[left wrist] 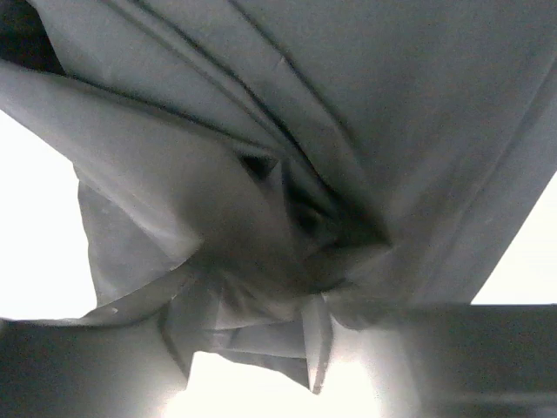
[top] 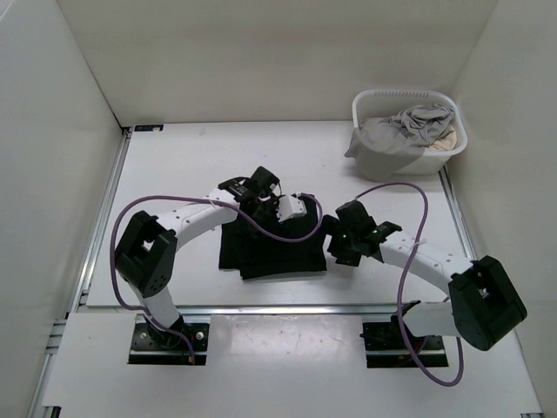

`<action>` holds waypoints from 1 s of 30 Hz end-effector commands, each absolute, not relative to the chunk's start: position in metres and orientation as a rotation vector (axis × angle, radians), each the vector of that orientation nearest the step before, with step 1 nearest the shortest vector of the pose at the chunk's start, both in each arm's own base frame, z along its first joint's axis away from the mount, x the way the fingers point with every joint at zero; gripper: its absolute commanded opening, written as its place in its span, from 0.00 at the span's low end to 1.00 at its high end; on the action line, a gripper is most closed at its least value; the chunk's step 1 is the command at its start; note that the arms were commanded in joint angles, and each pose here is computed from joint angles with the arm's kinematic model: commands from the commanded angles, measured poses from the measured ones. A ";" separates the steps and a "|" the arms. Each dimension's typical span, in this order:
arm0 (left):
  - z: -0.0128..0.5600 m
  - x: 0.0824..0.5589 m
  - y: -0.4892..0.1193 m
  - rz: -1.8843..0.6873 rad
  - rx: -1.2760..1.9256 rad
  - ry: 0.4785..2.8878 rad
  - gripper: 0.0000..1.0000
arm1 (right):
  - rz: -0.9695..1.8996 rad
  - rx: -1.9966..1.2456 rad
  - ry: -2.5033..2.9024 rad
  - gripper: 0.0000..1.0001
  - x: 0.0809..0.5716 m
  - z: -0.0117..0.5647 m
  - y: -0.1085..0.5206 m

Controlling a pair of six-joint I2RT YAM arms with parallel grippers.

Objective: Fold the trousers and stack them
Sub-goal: Fold the trousers

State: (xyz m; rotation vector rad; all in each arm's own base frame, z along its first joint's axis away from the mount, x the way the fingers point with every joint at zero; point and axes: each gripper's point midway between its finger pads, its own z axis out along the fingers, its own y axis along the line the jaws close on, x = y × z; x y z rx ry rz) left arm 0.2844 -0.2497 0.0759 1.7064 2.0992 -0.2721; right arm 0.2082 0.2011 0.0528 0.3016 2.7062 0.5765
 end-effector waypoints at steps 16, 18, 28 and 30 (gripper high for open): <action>0.142 0.414 -0.207 -0.199 1.007 2.285 0.14 | 0.776 0.278 2.783 0.04 0.190 0.000 0.226; 0.123 0.425 -0.190 -0.186 0.963 2.370 0.14 | 0.801 0.249 2.775 0.03 0.192 0.005 0.231; 0.081 0.459 -0.151 -0.149 0.814 2.543 0.75 | 0.785 0.084 2.764 0.69 0.203 0.030 0.244; 0.095 0.454 -0.146 -0.171 0.802 2.545 0.80 | 0.761 0.046 2.726 0.79 0.211 0.044 0.243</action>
